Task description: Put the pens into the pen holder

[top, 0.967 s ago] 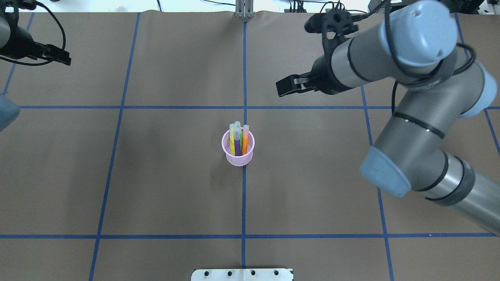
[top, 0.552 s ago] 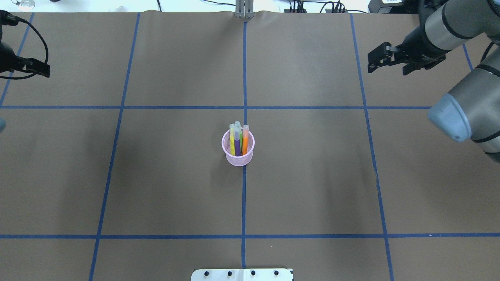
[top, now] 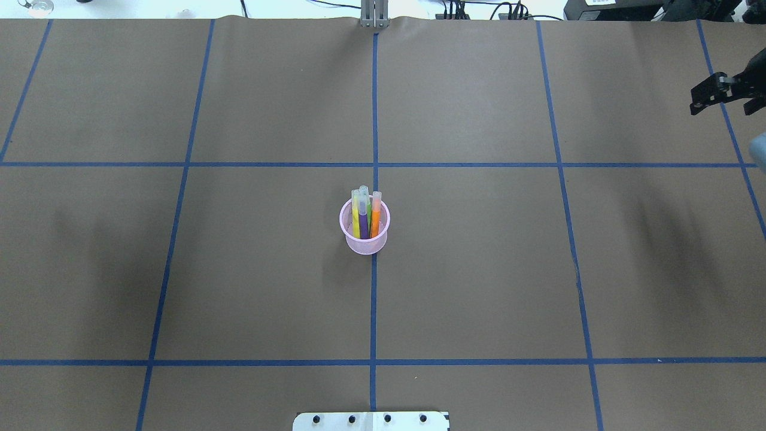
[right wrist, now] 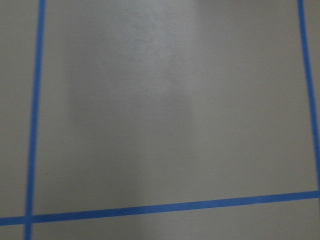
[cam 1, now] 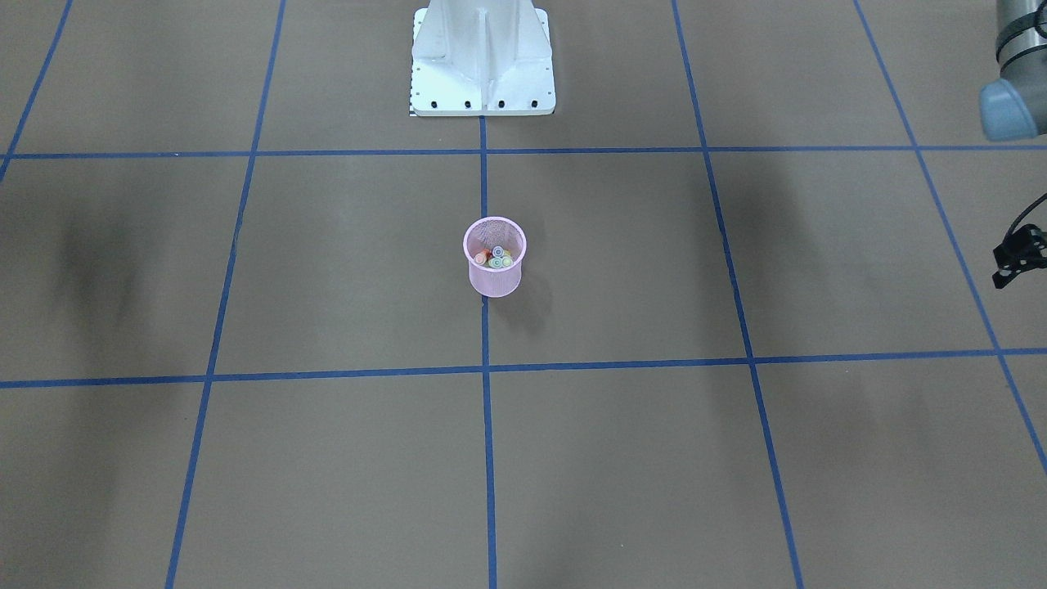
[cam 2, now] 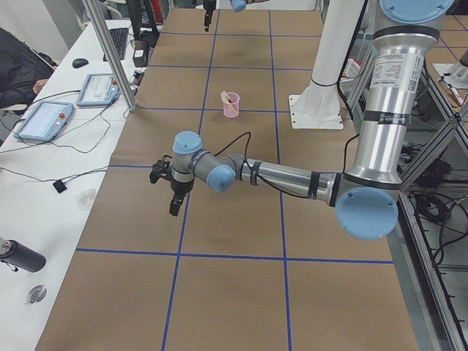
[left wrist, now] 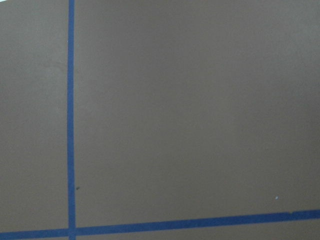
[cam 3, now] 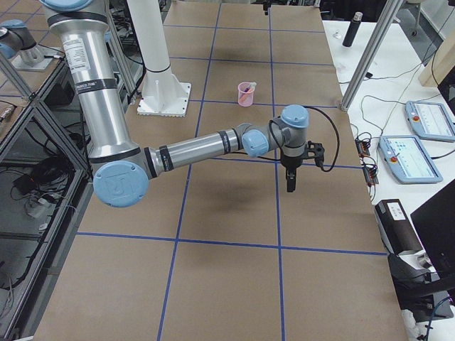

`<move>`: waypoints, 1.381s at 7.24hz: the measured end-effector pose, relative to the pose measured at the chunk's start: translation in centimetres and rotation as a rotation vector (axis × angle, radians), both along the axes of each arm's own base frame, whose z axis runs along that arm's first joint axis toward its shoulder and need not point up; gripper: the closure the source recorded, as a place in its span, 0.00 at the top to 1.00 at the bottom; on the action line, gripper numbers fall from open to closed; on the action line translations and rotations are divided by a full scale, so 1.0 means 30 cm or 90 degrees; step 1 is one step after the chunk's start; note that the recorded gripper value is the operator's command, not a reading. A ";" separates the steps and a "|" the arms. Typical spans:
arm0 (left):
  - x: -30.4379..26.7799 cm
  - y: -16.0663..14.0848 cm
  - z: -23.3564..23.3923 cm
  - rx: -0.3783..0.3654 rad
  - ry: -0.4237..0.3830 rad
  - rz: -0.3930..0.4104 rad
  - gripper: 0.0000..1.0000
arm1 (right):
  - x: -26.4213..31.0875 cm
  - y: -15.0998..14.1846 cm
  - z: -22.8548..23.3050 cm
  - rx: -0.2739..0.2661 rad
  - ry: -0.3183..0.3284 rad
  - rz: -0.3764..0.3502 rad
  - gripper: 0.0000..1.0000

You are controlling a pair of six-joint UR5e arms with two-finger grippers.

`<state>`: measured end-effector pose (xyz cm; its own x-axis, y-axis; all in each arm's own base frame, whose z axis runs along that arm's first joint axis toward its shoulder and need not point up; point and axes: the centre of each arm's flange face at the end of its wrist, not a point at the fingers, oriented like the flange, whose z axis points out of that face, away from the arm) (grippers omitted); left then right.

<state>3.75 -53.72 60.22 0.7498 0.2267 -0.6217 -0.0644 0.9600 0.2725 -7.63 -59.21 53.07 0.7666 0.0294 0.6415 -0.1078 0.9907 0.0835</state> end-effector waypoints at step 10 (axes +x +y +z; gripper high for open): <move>-0.338 0.226 0.039 -0.097 0.022 -0.004 1.00 | 0.463 0.318 0.412 -0.106 -0.070 0.024 1.00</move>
